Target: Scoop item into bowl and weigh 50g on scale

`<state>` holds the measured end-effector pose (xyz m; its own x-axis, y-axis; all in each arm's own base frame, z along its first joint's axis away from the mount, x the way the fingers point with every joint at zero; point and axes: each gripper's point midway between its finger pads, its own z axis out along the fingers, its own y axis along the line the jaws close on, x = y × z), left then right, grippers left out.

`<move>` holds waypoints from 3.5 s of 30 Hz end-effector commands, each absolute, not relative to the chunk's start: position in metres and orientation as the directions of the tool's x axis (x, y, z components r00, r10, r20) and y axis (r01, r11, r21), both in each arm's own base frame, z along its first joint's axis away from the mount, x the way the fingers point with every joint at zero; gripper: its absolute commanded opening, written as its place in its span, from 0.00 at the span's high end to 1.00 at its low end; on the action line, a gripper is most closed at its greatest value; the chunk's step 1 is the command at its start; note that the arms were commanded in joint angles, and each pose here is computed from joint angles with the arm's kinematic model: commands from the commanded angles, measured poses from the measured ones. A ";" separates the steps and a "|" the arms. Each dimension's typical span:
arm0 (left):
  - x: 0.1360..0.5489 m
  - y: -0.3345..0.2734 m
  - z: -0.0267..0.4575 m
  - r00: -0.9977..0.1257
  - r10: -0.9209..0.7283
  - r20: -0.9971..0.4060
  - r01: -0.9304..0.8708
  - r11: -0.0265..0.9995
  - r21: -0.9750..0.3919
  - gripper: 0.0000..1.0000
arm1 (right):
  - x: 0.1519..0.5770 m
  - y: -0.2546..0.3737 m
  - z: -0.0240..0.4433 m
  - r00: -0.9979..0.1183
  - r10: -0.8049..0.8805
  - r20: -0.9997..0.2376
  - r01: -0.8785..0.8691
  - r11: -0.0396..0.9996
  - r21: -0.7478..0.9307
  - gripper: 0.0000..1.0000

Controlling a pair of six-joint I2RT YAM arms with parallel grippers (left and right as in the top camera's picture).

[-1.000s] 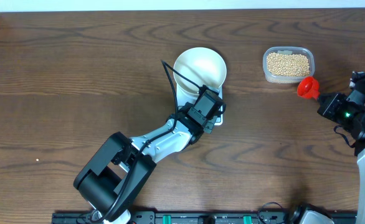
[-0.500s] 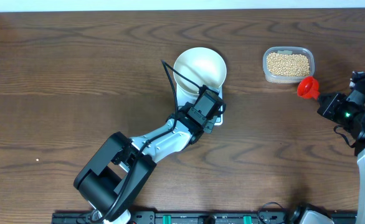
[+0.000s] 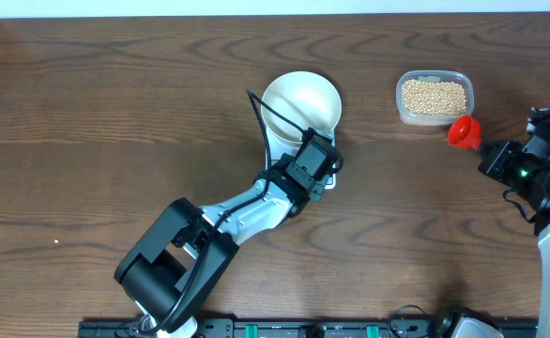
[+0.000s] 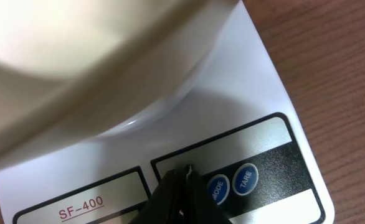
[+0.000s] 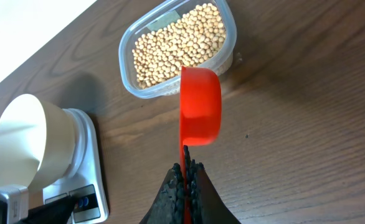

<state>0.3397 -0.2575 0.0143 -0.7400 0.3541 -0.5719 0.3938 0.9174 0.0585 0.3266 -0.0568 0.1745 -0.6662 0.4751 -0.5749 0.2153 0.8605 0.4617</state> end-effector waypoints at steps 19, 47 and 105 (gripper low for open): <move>0.312 -0.231 -0.035 -0.802 0.426 -0.419 0.406 0.903 0.143 0.93 | 0.329 -0.060 0.180 -0.661 0.460 -0.593 0.207 0.871 0.445 0.99; 0.297 -0.238 -0.043 -0.806 0.457 -0.376 0.446 0.887 0.122 0.93 | 0.329 -0.060 0.180 -0.661 0.458 -0.594 0.206 0.872 0.444 0.99; 0.307 -0.250 -0.038 -0.788 0.438 -0.433 0.445 0.891 0.090 0.93 | 0.329 -0.060 0.180 -0.662 0.458 -0.594 0.206 0.872 0.443 0.99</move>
<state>0.3405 -0.2594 0.0143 -0.7229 0.3802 -0.5769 0.3819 0.9157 0.1249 0.3258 -0.0578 0.1734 -0.6674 0.4760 -0.5727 0.2221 0.8613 0.4570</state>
